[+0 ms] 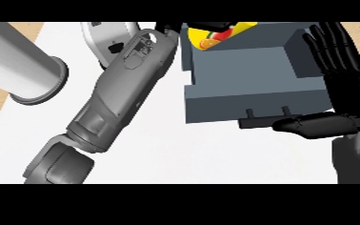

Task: Pick up the cup, place it into the drawer and close the drawer

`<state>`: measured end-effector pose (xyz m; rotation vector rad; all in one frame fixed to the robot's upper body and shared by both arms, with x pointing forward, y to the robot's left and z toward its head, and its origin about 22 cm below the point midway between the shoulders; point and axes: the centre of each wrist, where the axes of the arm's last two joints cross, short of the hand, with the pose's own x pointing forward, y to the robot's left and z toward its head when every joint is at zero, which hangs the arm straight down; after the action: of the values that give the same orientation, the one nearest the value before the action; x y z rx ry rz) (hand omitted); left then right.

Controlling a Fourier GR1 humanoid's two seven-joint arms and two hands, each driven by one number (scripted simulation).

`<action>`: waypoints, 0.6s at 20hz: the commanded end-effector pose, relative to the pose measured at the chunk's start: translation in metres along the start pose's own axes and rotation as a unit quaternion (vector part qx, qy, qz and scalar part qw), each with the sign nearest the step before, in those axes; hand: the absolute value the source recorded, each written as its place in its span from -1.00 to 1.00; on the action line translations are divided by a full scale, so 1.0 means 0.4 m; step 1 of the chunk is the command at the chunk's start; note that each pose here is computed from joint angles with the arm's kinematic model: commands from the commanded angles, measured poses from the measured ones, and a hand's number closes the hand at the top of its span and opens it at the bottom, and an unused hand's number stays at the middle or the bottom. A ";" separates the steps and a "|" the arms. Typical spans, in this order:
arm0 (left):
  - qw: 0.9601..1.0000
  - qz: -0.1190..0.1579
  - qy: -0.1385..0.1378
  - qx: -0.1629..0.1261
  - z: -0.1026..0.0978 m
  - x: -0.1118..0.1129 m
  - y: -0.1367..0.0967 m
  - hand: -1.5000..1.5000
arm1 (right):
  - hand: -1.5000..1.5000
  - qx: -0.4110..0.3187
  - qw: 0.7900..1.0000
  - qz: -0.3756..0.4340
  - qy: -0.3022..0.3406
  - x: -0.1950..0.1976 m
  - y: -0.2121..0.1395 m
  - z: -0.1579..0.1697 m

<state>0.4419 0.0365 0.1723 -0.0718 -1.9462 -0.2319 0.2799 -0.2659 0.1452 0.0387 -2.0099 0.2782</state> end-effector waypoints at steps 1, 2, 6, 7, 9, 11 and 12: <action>0.999 -0.031 0.038 -0.003 -0.009 -0.014 -0.015 1.00 | -1.00 0.004 1.000 0.000 -0.008 0.001 -0.012 -0.043; 0.998 -0.052 0.042 0.003 -0.011 -0.012 -0.022 1.00 | -1.00 0.022 1.000 -0.004 -0.009 -0.008 0.007 0.011; 0.992 -0.069 0.097 -0.048 0.014 -0.067 -0.015 1.00 | -1.00 0.030 0.999 -0.007 -0.017 0.000 0.008 -0.048; 0.990 -0.079 0.098 -0.070 0.019 -0.080 -0.011 1.00 | -1.00 0.021 1.000 -0.005 -0.018 -0.011 0.004 -0.033; 0.987 -0.087 0.112 -0.073 0.029 -0.090 -0.017 1.00 | -1.00 0.038 0.999 -0.009 -0.032 0.018 0.033 -0.060; 0.988 -0.077 0.112 -0.072 0.041 -0.114 -0.006 1.00 | -1.00 0.051 0.998 -0.015 -0.029 0.014 0.033 -0.049; 0.986 -0.088 0.118 -0.081 0.057 -0.136 -0.003 1.00 | -1.00 0.050 0.998 -0.010 -0.022 0.009 0.042 -0.065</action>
<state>0.4440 0.0366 0.1326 0.0118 -1.7366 -0.4453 0.2933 -0.2519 0.1547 0.1142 -2.0409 0.3461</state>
